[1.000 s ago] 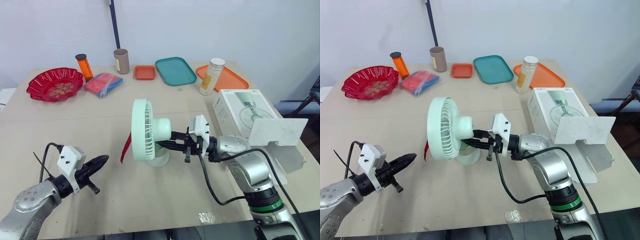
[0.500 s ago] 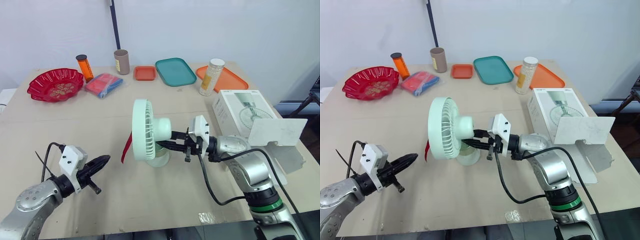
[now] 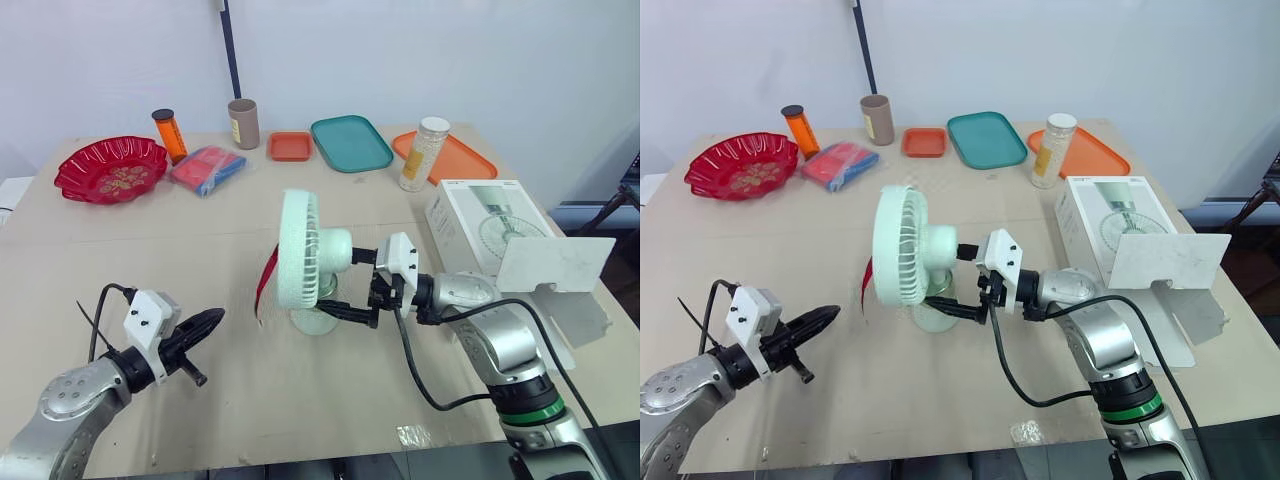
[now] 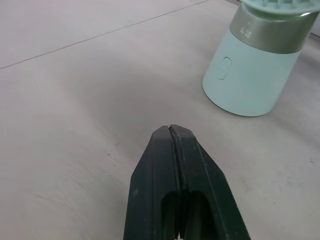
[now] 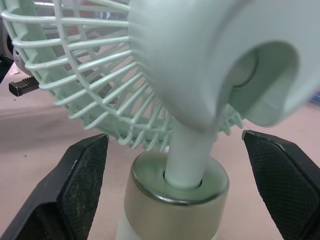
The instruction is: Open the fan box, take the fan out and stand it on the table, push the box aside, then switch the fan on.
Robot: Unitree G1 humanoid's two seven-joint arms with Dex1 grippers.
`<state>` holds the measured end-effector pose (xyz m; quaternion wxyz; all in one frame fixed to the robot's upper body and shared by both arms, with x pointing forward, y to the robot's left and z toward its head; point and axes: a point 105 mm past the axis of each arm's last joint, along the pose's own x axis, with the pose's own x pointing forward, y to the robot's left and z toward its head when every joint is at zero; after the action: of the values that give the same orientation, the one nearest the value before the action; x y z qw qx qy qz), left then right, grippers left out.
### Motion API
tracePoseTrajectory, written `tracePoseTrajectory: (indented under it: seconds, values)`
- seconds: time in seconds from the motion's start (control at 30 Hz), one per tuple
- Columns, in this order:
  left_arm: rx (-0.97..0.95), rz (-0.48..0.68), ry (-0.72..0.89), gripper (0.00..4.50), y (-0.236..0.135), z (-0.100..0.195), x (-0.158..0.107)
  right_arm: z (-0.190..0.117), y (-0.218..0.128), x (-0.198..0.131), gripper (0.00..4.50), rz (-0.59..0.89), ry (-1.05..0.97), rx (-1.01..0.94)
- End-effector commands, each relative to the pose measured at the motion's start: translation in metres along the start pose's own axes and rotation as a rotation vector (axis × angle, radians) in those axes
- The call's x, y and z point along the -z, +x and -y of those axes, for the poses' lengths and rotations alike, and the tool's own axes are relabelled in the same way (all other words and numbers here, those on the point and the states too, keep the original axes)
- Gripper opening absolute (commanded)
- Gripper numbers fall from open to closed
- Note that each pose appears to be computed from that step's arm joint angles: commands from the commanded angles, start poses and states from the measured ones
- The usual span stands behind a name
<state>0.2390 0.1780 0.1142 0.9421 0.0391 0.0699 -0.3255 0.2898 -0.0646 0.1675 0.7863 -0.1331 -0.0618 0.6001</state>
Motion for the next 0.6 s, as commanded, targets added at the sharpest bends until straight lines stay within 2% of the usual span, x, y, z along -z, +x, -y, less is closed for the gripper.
tracePoseTrajectory:
  seconds: [0.03, 0.23, 0.57, 0.6]
  values:
    - [-0.006, 0.031, 0.031, 0.0, 0.001, -0.001, -0.008, 0.002, -0.004, -0.007, 4.37, 0.013, -0.036, 0.011]
    - [-0.006, 0.027, 0.036, 0.0, -0.002, -0.002, -0.007, 0.004, -0.012, -0.004, 4.37, -0.015, -0.038, 0.019]
    - [0.02, 0.02, 0.07, 0.0, -0.011, -0.003, -0.011, 0.001, -0.047, -0.003, 4.37, -0.109, -0.032, 0.093]
    - [0.027, 0.019, 0.079, 0.26, -0.013, -0.003, -0.013, 0.001, -0.052, -0.003, 4.46, -0.119, -0.031, 0.103]
